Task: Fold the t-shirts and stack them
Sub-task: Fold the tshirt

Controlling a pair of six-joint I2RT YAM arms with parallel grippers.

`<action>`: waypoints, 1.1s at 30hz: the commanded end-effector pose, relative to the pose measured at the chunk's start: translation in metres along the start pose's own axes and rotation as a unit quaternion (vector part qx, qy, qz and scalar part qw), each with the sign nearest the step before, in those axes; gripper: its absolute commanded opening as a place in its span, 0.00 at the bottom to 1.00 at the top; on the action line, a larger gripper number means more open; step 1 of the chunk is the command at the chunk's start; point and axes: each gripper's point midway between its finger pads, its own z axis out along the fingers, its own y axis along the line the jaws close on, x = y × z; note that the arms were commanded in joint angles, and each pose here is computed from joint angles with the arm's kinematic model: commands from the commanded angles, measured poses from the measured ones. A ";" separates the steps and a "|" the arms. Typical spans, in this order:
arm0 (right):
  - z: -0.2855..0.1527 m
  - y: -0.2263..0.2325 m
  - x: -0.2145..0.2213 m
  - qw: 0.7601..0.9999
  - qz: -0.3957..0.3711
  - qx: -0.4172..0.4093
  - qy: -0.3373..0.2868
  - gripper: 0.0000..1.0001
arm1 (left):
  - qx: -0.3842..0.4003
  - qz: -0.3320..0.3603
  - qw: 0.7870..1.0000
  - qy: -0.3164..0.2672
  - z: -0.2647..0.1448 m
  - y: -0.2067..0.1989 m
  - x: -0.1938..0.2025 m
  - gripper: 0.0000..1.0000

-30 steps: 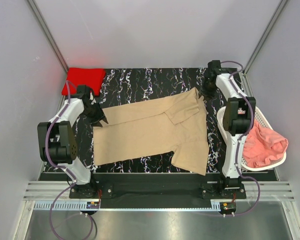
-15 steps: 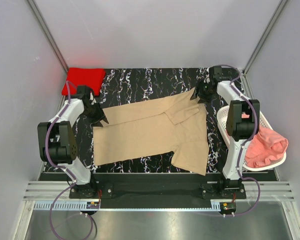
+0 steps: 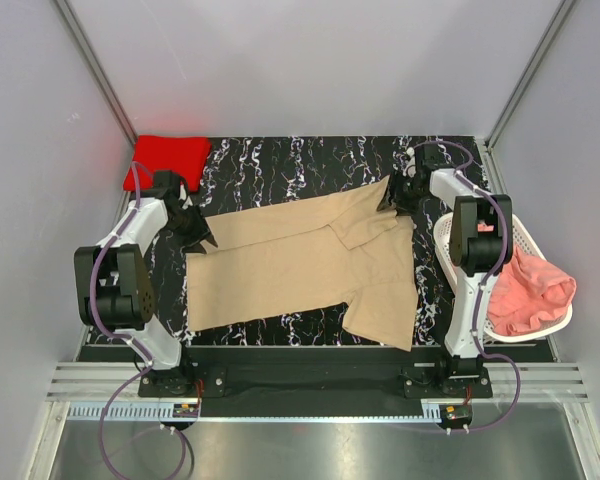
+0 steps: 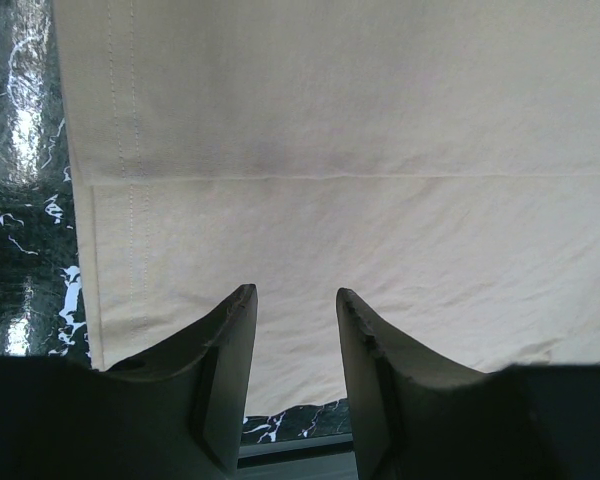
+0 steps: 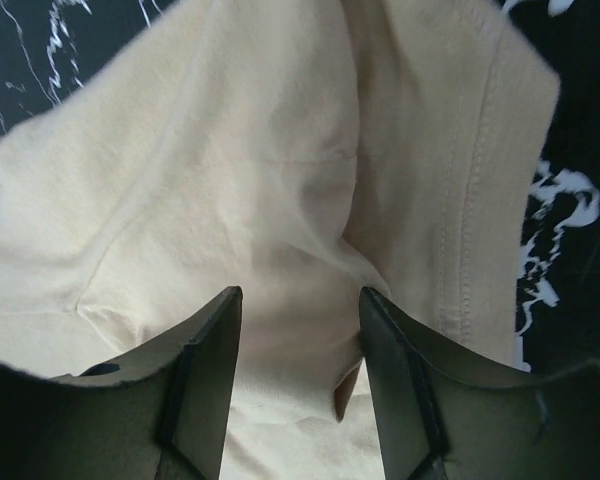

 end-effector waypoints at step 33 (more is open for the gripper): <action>-0.083 0.014 0.044 0.954 0.267 0.107 0.082 0.00 | 0.028 0.011 0.999 -0.016 -0.006 -0.010 0.000 0.43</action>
